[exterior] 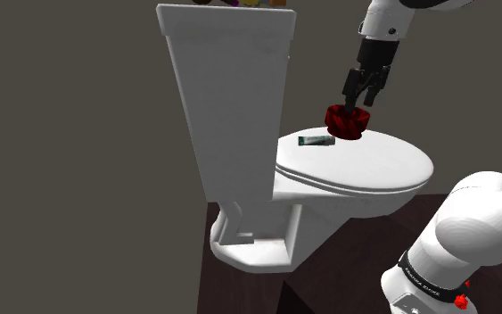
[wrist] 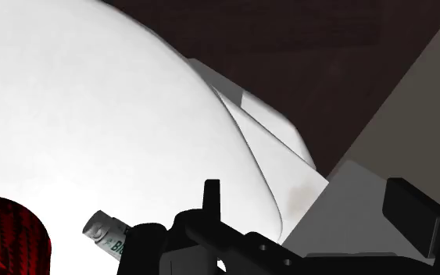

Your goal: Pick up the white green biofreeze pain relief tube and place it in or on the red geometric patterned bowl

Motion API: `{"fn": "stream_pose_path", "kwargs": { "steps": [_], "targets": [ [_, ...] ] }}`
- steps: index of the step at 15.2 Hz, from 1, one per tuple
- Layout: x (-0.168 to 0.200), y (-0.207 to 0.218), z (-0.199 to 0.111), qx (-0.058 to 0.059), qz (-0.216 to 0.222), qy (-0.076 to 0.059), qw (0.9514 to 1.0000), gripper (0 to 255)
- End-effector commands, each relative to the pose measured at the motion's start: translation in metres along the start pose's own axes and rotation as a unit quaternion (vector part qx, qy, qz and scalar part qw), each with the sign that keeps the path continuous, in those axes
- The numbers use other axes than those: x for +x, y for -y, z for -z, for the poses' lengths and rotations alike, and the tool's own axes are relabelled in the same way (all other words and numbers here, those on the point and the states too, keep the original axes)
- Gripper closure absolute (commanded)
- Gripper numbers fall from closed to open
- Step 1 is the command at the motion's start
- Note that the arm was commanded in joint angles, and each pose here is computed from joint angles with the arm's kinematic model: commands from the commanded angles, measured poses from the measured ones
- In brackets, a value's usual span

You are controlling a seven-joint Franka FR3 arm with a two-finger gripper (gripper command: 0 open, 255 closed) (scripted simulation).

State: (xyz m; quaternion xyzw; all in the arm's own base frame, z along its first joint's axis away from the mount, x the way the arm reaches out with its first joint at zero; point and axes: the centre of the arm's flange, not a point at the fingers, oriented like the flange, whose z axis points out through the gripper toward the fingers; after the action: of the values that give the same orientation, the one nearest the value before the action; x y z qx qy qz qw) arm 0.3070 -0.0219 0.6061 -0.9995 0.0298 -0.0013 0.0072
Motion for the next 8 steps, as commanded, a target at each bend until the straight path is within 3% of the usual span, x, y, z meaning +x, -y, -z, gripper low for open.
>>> {"fn": "stream_pose_path", "kwargs": {
  "steps": [1,4,8],
  "targets": [
    [0.000,0.000,0.000,0.000,0.000,0.000,1.0000,0],
    [0.017,-0.023,-0.025,-0.010,0.050,0.003,0.9987,0],
    [0.043,-0.052,-0.058,-0.023,0.117,0.008,0.9929,0]
  ]
}}
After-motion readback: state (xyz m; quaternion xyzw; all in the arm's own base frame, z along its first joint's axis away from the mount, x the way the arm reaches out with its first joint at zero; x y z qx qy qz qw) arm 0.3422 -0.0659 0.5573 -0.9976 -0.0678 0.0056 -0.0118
